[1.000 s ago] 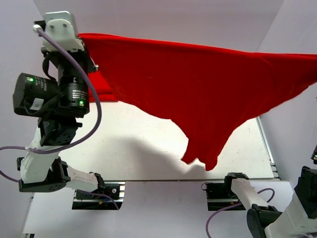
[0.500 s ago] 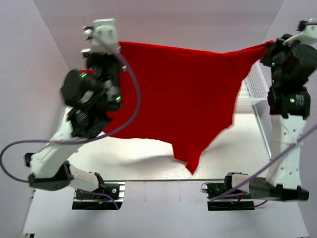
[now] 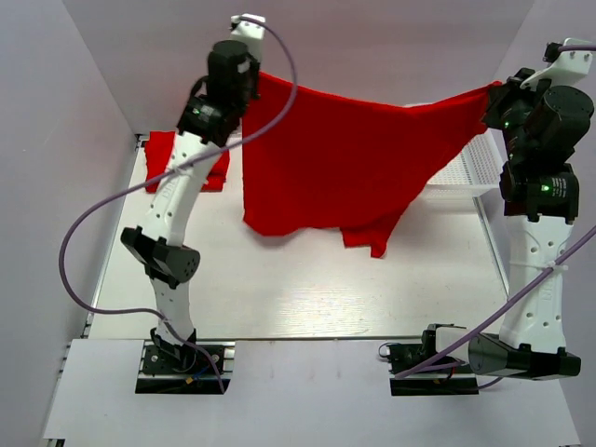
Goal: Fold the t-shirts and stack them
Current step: Flatten out the tshirt
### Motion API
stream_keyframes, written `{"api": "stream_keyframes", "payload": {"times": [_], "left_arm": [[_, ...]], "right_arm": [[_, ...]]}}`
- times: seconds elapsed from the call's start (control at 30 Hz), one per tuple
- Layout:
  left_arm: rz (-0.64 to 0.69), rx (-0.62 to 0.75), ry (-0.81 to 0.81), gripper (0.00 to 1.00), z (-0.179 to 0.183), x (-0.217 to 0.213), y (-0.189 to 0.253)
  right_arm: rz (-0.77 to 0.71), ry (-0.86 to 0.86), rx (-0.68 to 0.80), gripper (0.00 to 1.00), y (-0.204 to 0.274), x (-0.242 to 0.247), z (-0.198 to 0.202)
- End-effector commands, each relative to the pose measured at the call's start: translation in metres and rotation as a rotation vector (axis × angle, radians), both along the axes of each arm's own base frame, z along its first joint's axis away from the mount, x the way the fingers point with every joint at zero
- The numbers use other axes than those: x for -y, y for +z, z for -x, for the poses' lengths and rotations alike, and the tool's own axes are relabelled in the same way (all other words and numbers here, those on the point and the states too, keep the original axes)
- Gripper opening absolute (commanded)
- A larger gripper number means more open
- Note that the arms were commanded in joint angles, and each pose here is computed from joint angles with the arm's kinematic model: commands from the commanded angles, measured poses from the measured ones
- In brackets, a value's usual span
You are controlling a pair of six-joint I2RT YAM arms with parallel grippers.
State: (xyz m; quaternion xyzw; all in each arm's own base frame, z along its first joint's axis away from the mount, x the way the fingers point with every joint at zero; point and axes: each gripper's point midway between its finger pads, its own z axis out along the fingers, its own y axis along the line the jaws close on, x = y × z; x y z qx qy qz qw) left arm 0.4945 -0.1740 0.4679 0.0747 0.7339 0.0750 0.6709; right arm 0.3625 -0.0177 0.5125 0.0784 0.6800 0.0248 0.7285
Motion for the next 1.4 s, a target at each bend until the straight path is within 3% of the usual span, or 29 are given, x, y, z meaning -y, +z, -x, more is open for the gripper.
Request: {"api": "stream_keyframes", "payload": {"times": [0.0,0.1,0.3,0.33,0.6,0.87,1.0,1.13,1.23,1.33,1.37], "left_arm": [[0.253,-0.085,-0.351,0.00,0.025,0.017,0.013],[0.314,-0.109,-0.414,0.00,0.025,0.013,0.014],[0.313,-0.004,-0.375,0.00,0.080,-0.017,0.062],[0.311,0.060,-0.384,0.00,0.105,-0.026,0.087],[0.328,0.287,-0.347,0.00,0.218,-0.077,0.166],[0.349,0.516,-0.535,0.00,0.347,-0.093,0.221],[0.359,0.556,-0.560,0.00,0.371,-0.097,0.228],[0.367,0.535,-0.560,0.00,0.365,-0.095,0.223],[0.366,0.521,-0.504,0.00,0.353,-0.101,0.218],[0.368,0.414,-0.411,0.00,0.307,-0.099,0.184],[0.362,0.335,-0.354,0.00,0.276,-0.097,0.156]], "right_arm": [[0.050,-0.006,0.053,0.00,0.013,0.003,-0.004],[0.049,-0.012,0.040,0.00,0.007,0.004,-0.002],[0.072,-0.104,0.082,0.00,0.033,0.019,0.033],[0.068,-0.123,0.096,0.00,0.039,0.022,0.046],[0.048,-0.200,0.221,0.00,0.097,0.030,0.128],[0.041,-0.212,0.508,0.00,0.162,0.024,0.255],[0.041,-0.226,0.626,0.00,0.184,0.023,0.299],[0.037,-0.236,0.647,0.00,0.187,0.025,0.303],[0.043,-0.211,0.571,0.00,0.172,0.023,0.266],[0.025,-0.163,0.457,0.00,0.139,0.018,0.208],[0.023,-0.129,0.438,0.00,0.131,0.013,0.198]]}}
